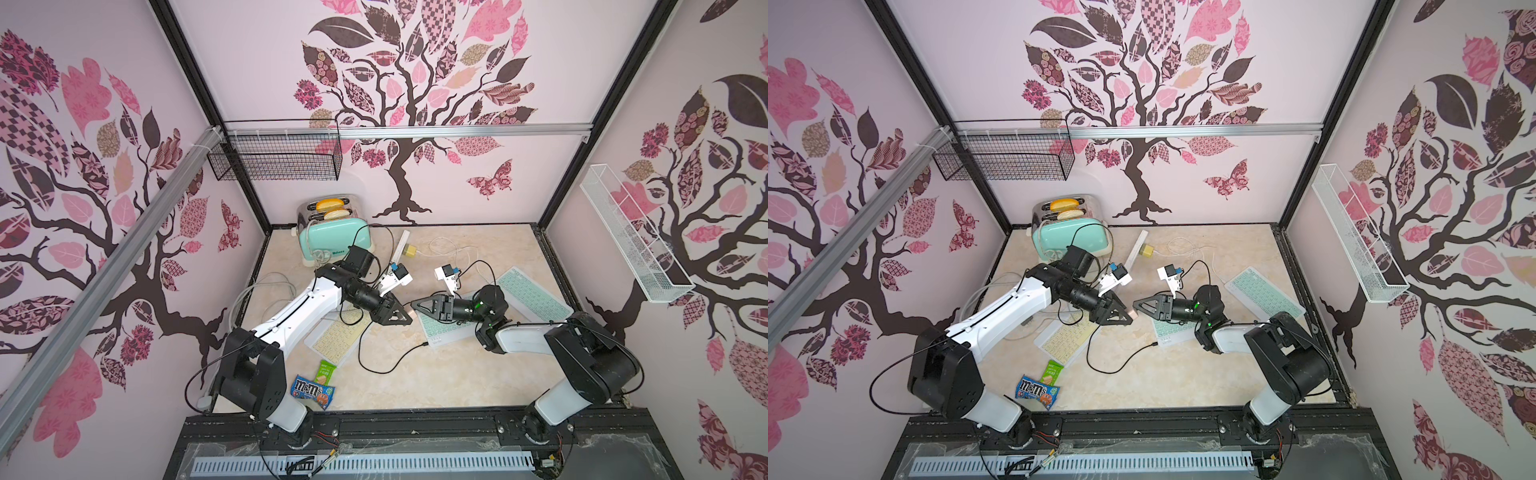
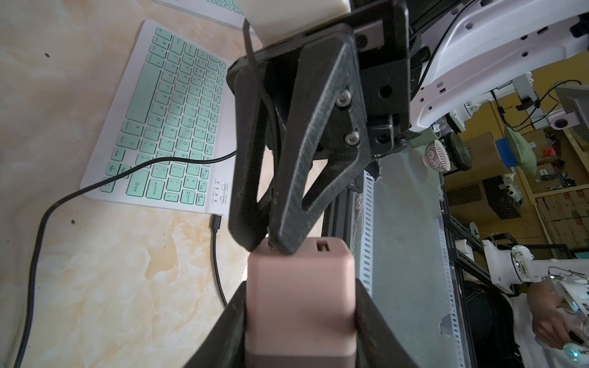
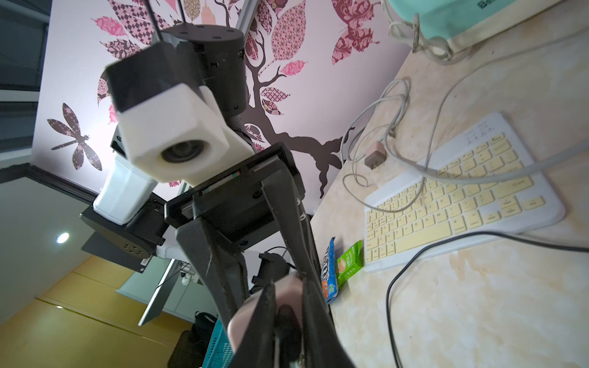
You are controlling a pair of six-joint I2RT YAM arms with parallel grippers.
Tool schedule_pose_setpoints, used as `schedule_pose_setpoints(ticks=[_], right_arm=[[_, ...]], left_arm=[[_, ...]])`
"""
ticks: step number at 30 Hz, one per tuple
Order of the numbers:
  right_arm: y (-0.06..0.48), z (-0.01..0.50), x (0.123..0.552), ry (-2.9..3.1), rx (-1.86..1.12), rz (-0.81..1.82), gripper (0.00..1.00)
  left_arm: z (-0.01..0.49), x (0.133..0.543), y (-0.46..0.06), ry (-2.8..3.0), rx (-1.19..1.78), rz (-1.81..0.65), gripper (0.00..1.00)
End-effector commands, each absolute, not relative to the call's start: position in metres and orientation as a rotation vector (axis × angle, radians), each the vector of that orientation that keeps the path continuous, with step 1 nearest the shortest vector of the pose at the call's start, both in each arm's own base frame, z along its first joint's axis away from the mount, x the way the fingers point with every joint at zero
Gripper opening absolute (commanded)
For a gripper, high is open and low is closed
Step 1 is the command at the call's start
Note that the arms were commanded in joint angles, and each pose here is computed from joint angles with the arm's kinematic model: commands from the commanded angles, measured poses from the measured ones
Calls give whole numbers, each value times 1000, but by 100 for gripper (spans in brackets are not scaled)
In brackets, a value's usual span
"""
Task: Unplug the wireless keyboard
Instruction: Remove the power cord from the plug.
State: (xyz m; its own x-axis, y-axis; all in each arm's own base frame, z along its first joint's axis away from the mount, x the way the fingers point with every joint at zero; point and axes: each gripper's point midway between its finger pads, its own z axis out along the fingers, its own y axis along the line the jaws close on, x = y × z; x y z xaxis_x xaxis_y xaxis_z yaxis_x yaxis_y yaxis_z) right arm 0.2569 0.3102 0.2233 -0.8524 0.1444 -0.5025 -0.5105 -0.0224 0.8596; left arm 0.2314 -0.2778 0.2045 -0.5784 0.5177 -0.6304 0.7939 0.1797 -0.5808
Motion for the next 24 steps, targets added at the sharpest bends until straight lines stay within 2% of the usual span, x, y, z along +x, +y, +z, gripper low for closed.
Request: schedule_pose_setpoints(ticks=[1,3,5,6,9,14,16,19,24], right_arm=[[317,227,254,1797,-363,1959,7],[317,225,257,1812,-325,1962,1],[316,224,259,1833,-287,1965,0],[316,224,259,1837,-275,1964,0],[314,222,261,1875,-235,1945,0],[311,199,273,2086,-86,1808,0],[308,188,278,2175,-1,1750,0],[308,177,283,2266,83,1715,0],[311,175,290,2294,165,1725,0]], left_arm=[[219,232,-286,2087,1276,-1428,0],[217,235,-285,2097,1264,-1421,0],[216,241,-285,2105,1237,-1407,0],[216,243,-285,2110,1224,-1400,5],[213,256,-283,2138,1163,-1352,45],[213,272,-275,2160,1118,-1172,73],[211,283,-266,2173,1079,-1031,90],[213,292,-258,2145,1066,-823,96],[202,287,-256,2147,1156,-580,90]])
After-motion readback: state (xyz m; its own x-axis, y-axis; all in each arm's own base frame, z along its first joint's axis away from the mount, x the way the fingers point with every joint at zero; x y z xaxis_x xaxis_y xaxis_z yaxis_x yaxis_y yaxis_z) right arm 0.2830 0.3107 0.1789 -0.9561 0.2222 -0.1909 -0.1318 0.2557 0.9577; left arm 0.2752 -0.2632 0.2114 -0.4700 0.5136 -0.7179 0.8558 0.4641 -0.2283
